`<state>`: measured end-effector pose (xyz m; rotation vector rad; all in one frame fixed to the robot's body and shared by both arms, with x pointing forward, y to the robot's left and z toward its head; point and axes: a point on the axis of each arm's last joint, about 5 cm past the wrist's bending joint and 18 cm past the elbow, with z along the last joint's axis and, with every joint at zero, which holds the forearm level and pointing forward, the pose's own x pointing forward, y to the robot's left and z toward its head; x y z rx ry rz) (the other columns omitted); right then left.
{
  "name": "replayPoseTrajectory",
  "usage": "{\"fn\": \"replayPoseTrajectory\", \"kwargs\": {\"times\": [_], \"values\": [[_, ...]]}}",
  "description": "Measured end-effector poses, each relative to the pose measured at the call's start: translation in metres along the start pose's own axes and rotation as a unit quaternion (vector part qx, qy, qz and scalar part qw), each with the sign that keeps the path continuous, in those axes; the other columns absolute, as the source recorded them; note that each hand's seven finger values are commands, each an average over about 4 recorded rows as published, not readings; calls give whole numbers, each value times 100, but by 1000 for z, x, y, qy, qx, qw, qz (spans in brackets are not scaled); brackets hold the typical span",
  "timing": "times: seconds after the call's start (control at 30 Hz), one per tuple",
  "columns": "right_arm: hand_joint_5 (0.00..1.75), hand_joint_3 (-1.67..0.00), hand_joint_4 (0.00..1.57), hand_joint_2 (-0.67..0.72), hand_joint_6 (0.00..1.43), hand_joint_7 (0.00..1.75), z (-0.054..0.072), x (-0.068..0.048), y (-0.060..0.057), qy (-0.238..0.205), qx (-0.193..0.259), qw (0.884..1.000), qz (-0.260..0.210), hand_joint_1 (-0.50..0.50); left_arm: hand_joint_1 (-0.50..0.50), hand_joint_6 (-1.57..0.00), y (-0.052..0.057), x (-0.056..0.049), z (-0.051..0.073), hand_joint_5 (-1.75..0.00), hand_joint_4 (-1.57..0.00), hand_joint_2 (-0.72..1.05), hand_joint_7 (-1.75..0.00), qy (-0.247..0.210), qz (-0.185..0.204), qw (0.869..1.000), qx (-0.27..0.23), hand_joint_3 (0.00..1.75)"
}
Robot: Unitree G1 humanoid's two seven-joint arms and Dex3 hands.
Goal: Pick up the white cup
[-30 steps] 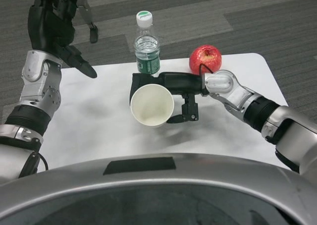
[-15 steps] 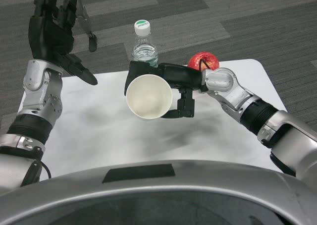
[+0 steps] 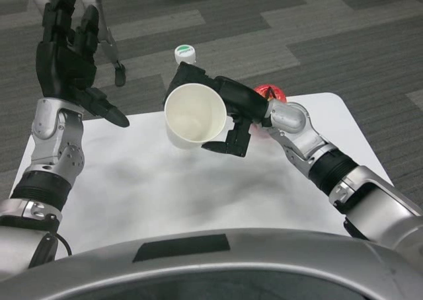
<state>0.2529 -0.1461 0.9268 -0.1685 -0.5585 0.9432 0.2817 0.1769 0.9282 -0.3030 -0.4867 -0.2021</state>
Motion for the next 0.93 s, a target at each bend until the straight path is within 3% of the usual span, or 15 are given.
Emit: {"fn": "replayPoseTrajectory", "kwargs": {"times": [0.2, 0.43, 0.63, 0.93], "values": [[160, -155, 26, -45, 0, 168, -4, -6, 8, 1, 17, 995, -96, -46, -39, 0, 4, -2, 2, -21, 0, -64, -38, -9, 16, 1000, -1, 9], [155, -155, 18, -46, 0, 162, 1, -10, 10, -5, 13, 987, -158, -42, -39, 0, 6, -4, 2, -21, 0, -64, -40, -12, 22, 1000, -1, 9], [145, -151, 21, -54, 0, 161, 9, -13, 13, -14, 7, 986, -166, -42, -39, 0, 6, -4, 2, -21, 0, -64, -38, -13, 24, 1000, -1, 9], [142, -151, 20, -54, 0, 156, 15, -11, 12, -28, 3, 986, -163, -42, -39, 0, 7, -4, 3, -21, 0, -64, -40, -16, 27, 1000, -1, 9]]}}
